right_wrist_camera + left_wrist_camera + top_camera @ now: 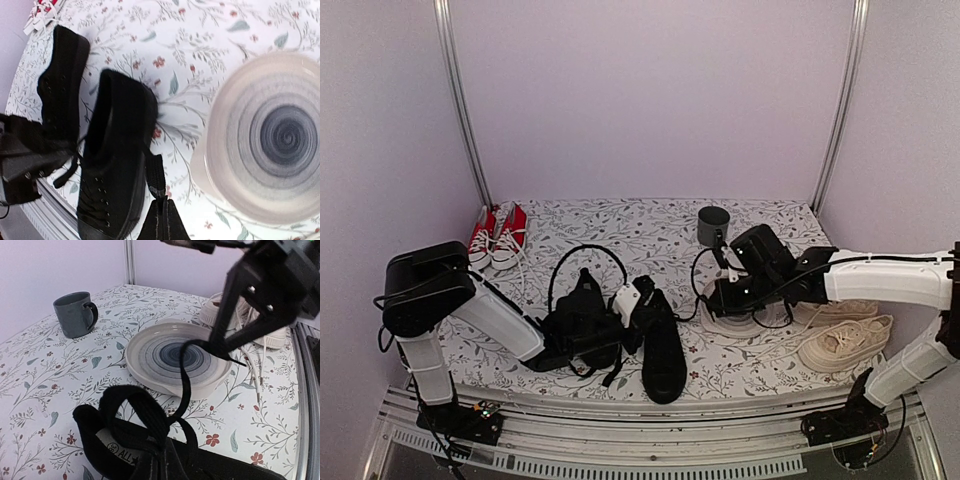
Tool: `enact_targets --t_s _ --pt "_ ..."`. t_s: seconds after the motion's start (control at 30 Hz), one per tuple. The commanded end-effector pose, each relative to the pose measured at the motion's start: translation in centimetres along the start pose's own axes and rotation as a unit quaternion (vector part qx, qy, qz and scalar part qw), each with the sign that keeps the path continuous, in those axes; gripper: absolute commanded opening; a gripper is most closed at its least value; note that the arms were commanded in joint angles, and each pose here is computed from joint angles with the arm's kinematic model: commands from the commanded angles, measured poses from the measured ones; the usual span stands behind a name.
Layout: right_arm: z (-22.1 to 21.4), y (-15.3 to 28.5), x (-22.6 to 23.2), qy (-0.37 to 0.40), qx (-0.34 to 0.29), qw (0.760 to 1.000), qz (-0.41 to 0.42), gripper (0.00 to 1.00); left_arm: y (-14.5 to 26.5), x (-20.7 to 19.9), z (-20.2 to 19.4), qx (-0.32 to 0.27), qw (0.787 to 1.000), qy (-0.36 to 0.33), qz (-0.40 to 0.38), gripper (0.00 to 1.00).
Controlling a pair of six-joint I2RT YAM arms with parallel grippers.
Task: Tie the shoes
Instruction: Pick up the half-tied shoelace from the center of the board, then pass from the left arm to the right
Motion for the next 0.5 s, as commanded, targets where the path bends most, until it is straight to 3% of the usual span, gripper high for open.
enact_targets --t_s 0.0,0.13,0.33,0.47 --pt "6.1 0.0 6.3 0.08 -0.061 0.986 0.133 0.01 0.0 0.9 -0.2 -0.009 1.0 0.008 0.019 0.0" --pt "8.7 -2.4 10.6 0.117 -0.043 0.976 0.18 0.01 0.1 1.2 -0.2 -0.008 0.999 0.014 0.029 0.0" --pt "8.8 -4.5 13.8 0.126 -0.022 0.966 0.225 0.02 0.4 1.4 -0.4 -0.01 0.999 0.016 0.034 0.0" --pt "8.1 -4.4 13.3 0.118 -0.007 0.968 0.223 0.29 0.4 1.4 -0.5 -0.009 0.999 0.017 0.032 0.0"
Point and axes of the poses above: each gripper's point midway between its finger pads, its own y axis back along the fingers, its own x axis along the line the jaws close on, z = x × y, the point moved 8 cm from there along y, back along the fingers, and after that the axes turned 11 degrees about -y, right-handed, at the moved point
